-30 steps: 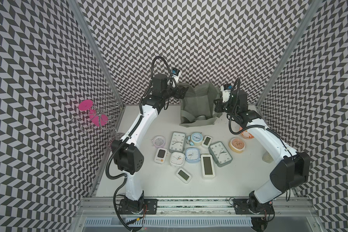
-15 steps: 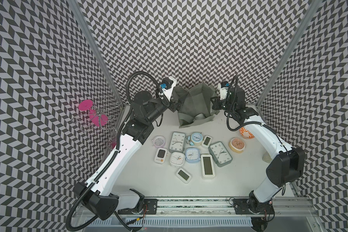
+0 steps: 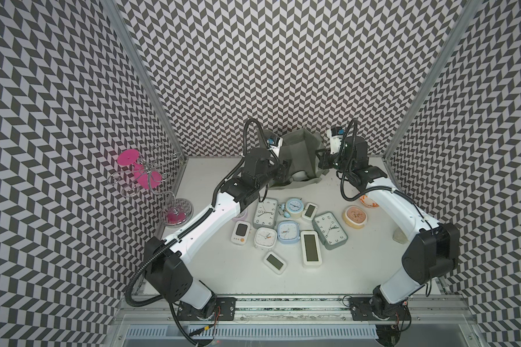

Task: Put the alarm clock into the canvas bag
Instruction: Adjust the canvas bag at the center of the board.

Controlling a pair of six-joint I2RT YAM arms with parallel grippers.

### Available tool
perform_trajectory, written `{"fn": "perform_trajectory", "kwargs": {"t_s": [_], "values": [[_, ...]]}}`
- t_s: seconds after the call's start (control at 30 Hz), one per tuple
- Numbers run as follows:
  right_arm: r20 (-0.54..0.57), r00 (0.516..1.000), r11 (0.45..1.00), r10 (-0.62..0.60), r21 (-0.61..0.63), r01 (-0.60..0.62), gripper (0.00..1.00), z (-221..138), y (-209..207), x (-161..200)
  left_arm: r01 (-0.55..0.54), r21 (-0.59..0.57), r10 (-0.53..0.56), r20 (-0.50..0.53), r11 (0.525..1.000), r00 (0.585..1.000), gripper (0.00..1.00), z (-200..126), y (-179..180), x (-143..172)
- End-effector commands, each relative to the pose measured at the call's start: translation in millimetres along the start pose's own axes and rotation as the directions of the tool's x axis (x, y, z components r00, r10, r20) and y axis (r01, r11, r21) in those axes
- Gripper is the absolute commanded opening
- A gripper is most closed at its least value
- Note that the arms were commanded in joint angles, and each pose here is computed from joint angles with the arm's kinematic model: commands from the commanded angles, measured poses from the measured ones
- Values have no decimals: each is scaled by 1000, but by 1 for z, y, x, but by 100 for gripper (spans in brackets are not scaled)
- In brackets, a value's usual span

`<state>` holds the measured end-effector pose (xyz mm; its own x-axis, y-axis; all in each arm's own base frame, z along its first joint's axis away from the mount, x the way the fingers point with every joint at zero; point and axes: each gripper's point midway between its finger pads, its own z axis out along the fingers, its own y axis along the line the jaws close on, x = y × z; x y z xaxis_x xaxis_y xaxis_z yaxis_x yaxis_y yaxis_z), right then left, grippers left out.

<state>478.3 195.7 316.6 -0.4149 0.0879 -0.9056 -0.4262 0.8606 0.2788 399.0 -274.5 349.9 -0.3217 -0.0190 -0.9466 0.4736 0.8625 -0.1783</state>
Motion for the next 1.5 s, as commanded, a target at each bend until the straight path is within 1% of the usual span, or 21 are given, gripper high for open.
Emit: {"fn": "perform_trajectory", "kwargs": {"t_s": [0.0,0.03,0.07,0.17,0.43,0.57,0.7,0.87,1.07,1.2,1.33,1.47], "values": [[167,986,997,-29,-60,40,0,-24,20,-45,200,-2,-199,82,980,977,60,-18,1,-22],[171,985,997,-29,-69,42,0,-26,21,-44,229,-36,-225,93,973,970,59,-18,10,-22],[173,985,996,-28,-77,42,0,-27,23,-43,243,-42,-239,95,969,966,59,-17,15,-21],[186,982,994,-24,-97,42,0,-32,27,-42,288,7,-287,63,958,956,56,-9,20,-14],[201,979,992,-28,-114,51,0,-39,33,-44,321,64,-324,26,945,946,48,6,15,-8],[206,978,992,-25,-117,50,0,-40,34,-43,350,81,-351,4,933,936,41,13,17,-1],[208,978,992,-25,-116,50,0,-41,33,-44,374,51,-374,-20,926,927,38,19,23,10],[207,978,993,-24,-108,48,0,-38,32,-44,389,38,-388,-33,920,921,39,13,25,16],[205,978,994,-29,-94,49,0,-38,29,-44,411,-48,-413,-53,910,909,49,5,39,30],[206,978,994,-26,-97,47,0,-39,30,-43,418,-87,-423,-44,904,905,51,4,52,35],[203,979,995,-31,-91,50,0,-40,31,-40,404,-79,-408,-33,911,912,52,7,51,31],[204,978,995,-48,-77,65,0,-43,35,-38,392,-103,-397,-32,914,917,53,16,56,30]]}}
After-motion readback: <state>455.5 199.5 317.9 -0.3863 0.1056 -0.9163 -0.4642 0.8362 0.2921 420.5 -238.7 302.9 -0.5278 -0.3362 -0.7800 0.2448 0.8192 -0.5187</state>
